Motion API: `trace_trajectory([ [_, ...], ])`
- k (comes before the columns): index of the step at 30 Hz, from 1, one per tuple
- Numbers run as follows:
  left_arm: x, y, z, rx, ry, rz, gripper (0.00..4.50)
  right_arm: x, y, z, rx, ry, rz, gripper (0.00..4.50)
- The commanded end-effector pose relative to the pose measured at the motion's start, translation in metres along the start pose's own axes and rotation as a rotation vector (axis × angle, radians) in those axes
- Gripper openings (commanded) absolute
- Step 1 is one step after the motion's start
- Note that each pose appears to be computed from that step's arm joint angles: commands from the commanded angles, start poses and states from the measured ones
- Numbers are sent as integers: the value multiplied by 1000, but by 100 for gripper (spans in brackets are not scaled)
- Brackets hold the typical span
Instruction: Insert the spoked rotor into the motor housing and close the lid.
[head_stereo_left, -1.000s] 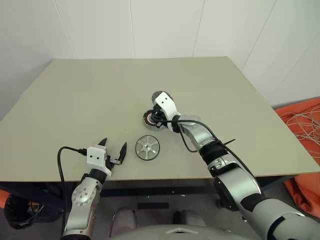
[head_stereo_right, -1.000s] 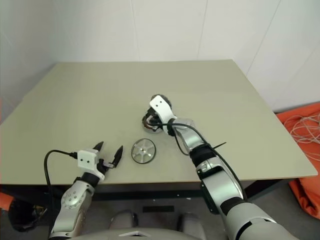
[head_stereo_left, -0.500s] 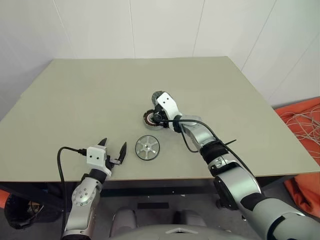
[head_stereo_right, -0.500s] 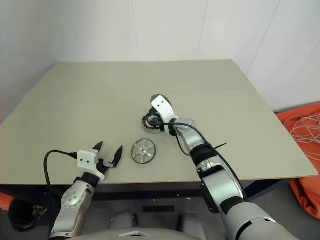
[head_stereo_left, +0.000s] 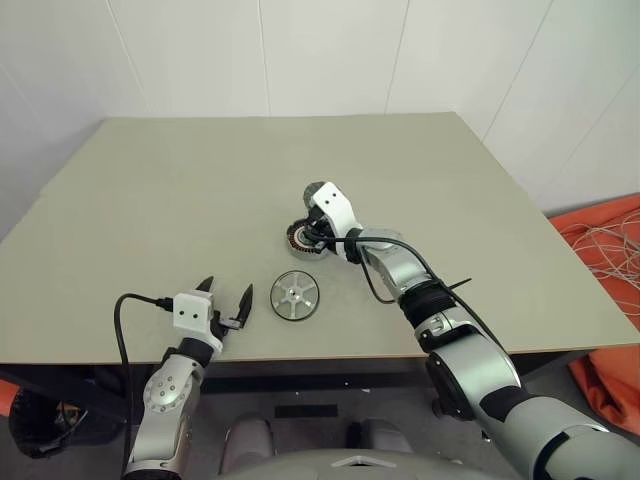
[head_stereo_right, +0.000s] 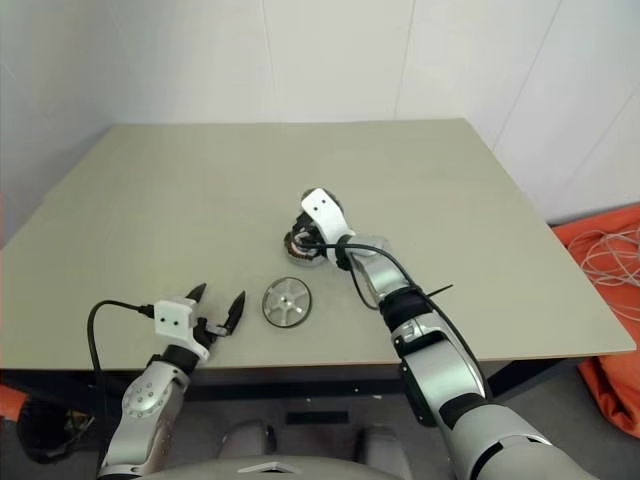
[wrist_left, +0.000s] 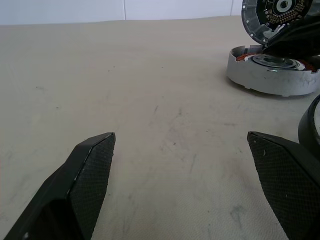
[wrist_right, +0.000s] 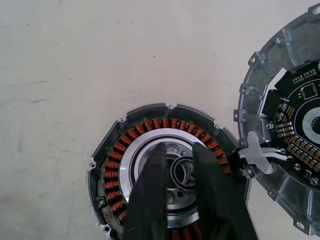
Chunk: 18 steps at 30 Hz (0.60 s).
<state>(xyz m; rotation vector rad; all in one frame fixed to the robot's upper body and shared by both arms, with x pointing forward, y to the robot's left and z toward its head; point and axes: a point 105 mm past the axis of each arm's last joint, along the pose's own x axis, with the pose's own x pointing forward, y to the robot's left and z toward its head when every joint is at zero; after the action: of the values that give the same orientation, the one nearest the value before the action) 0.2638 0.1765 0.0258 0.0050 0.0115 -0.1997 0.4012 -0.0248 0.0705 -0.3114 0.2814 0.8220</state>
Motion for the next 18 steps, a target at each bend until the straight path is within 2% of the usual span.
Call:
trace_trajectory([
  [1,1,-1,9,5,-31,-6,450,-3,-6,27,-27,-77,-25,4],
  [18,2,-3,8,3,-25,-15,450,-6,-22,20,-52,-24,-108,4],
])
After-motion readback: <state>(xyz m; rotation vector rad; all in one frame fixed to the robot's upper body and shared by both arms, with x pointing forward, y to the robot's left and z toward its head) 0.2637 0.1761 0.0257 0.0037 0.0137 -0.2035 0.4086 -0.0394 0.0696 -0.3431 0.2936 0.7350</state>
